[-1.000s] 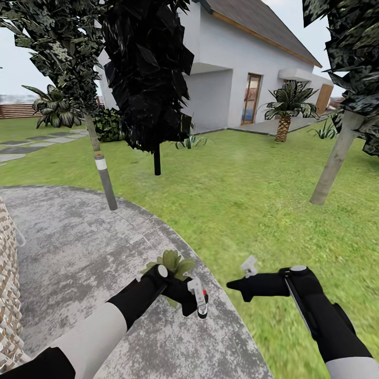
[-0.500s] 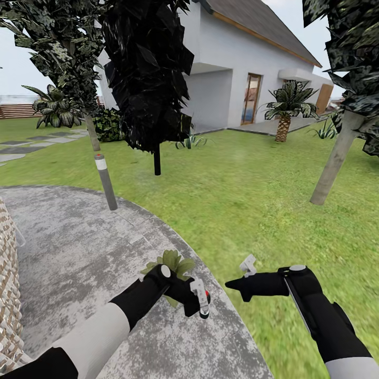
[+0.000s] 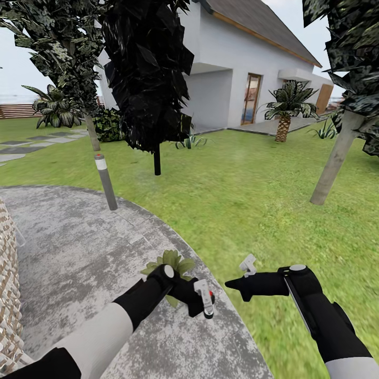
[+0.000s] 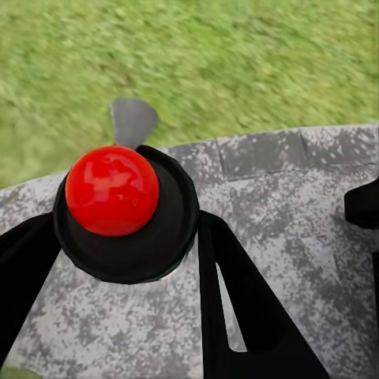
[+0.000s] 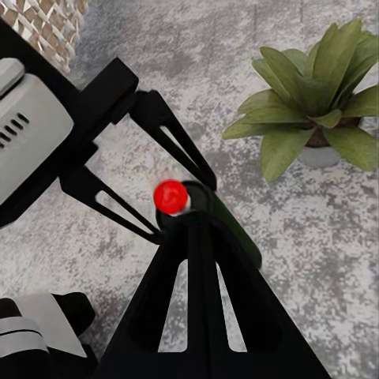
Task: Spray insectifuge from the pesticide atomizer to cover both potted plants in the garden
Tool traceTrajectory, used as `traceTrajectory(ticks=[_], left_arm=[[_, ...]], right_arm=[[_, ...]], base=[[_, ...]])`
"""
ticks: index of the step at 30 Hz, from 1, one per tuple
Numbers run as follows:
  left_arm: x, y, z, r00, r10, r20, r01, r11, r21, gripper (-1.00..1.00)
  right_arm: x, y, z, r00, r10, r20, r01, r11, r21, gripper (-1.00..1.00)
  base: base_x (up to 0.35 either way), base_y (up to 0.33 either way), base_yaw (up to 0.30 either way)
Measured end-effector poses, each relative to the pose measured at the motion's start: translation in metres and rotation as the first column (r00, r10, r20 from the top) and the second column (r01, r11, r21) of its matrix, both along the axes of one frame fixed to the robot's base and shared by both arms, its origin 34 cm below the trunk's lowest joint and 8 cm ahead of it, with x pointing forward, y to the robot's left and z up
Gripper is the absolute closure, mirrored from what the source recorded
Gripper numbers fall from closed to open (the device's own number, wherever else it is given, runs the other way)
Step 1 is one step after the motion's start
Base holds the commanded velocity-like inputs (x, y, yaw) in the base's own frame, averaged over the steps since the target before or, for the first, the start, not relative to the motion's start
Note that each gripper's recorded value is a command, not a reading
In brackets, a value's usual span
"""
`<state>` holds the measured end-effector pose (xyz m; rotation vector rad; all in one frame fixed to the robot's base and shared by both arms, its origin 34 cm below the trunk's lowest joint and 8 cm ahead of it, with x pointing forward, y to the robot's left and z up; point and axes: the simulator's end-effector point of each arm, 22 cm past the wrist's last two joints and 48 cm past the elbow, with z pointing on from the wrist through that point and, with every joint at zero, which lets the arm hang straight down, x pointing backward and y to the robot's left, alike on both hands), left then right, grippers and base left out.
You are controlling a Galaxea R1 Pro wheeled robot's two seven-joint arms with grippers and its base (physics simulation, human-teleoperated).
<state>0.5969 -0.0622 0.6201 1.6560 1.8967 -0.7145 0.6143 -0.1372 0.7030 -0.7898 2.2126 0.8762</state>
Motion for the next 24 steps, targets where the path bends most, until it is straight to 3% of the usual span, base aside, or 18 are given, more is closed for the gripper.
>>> traceTrajectory(ticks=[24], left_arm=[[-0.003,-0.016,0.009,1.000,-0.014,0.006,0.014,1.000,-0.027,1.00]], right_arm=[[0.000,0.000,0.000,1.000,0.001,0.000,-0.001,1.000,0.000,1.00]], base=[[0.000,0.000,0.000]])
